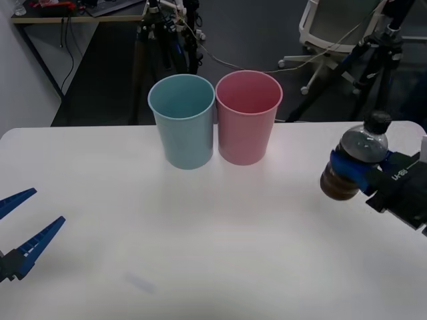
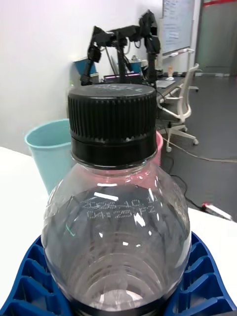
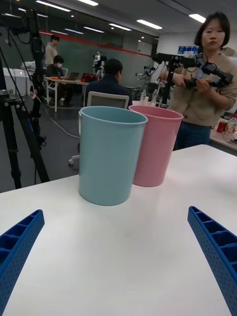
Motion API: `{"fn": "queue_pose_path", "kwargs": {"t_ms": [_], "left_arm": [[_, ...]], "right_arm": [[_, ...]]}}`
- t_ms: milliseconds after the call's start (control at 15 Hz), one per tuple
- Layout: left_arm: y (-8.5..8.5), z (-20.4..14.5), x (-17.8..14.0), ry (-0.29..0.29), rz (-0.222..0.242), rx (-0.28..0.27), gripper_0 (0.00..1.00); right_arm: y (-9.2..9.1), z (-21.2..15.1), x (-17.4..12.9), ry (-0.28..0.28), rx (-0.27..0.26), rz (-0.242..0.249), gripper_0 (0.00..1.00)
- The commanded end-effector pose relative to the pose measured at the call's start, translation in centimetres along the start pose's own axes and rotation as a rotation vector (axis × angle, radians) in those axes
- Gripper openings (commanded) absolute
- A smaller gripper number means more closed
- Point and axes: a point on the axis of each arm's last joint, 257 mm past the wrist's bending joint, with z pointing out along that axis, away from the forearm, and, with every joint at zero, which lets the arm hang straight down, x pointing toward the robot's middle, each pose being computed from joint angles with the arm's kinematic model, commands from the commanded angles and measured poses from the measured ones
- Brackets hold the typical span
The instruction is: Grasp the object on the table and drop it into the matching bin: aluminum can to the light blue bin, PET bottle to the pink bin.
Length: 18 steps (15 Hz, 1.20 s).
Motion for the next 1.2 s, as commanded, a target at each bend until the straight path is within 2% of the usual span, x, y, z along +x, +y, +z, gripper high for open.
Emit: {"fn": "queue_pose_path", "kwargs": {"t_ms": [67,267,400,533,867,1200], "left_arm": [[0.0,0.0,0.0,0.000,0.000,0.000,1.00],[0.0,0.0,0.0,0.000,0.000,0.000,1.00],[0.0,0.0,0.0,0.000,0.000,0.000,1.00],[0.0,0.0,0.0,0.000,0.000,0.000,1.00],[0.0,0.0,0.0,0.000,0.000,0.000,1.00],[0.0,0.0,0.0,0.000,0.000,0.000,1.00]], "right_arm": [[1.3,1.0,-4.2,-0.003,-0.046,0.007,0.00],[1.5,3.0,-9.1,-0.033,-0.075,-0.002,0.00],[2.0,4.5,-12.0,-0.054,-0.112,0.030,0.00],[2.3,6.7,-14.1,-0.073,-0.143,0.040,0.00],[2.4,13.4,-15.5,-0.060,-0.182,0.035,0.00],[0.3,18.9,-14.4,-0.038,-0.143,0.051,0.00]]}}
